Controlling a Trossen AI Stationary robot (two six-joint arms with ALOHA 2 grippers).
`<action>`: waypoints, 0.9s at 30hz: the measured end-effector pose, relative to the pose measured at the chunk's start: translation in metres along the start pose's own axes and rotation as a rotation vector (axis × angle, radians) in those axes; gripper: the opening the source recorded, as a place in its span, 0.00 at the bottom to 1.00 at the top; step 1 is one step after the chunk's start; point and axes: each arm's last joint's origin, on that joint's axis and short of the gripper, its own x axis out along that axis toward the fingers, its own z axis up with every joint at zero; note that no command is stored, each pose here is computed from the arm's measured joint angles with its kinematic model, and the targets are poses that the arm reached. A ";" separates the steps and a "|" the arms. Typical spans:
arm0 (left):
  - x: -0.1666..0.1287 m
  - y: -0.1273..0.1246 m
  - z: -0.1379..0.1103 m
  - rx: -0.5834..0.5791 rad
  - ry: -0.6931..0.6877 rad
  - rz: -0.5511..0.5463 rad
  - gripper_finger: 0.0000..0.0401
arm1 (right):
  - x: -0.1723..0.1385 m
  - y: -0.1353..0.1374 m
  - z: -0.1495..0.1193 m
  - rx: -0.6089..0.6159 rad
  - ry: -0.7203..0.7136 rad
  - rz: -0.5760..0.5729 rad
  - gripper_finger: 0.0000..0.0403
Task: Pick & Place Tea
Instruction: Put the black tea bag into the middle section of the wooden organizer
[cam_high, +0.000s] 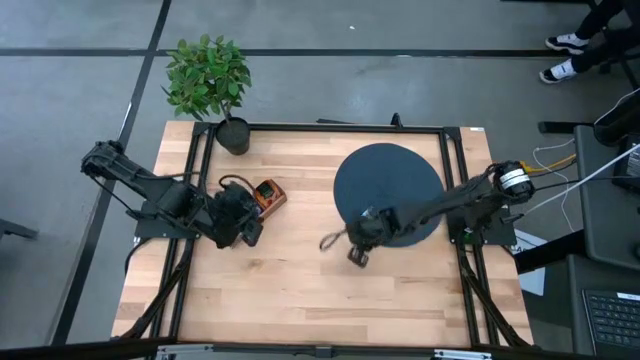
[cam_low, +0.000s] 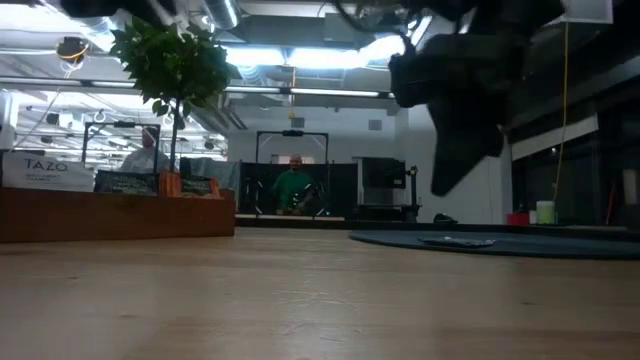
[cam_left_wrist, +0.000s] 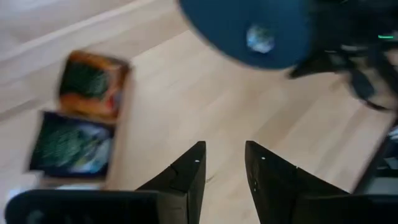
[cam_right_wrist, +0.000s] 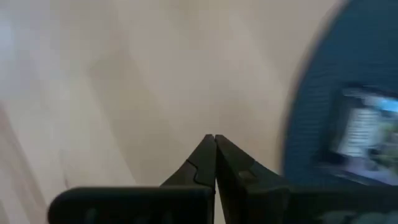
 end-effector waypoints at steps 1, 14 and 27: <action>0.000 -0.003 0.002 -0.009 -0.014 -0.023 0.27 | -0.004 -0.007 0.005 0.035 0.002 0.003 0.02; 0.055 -0.004 0.009 -0.015 0.049 -0.106 0.24 | -0.037 -0.071 0.019 0.289 0.172 -0.107 0.19; 0.107 -0.025 0.029 0.073 0.065 -0.431 0.24 | 0.010 -0.084 0.026 0.261 0.272 -0.148 0.76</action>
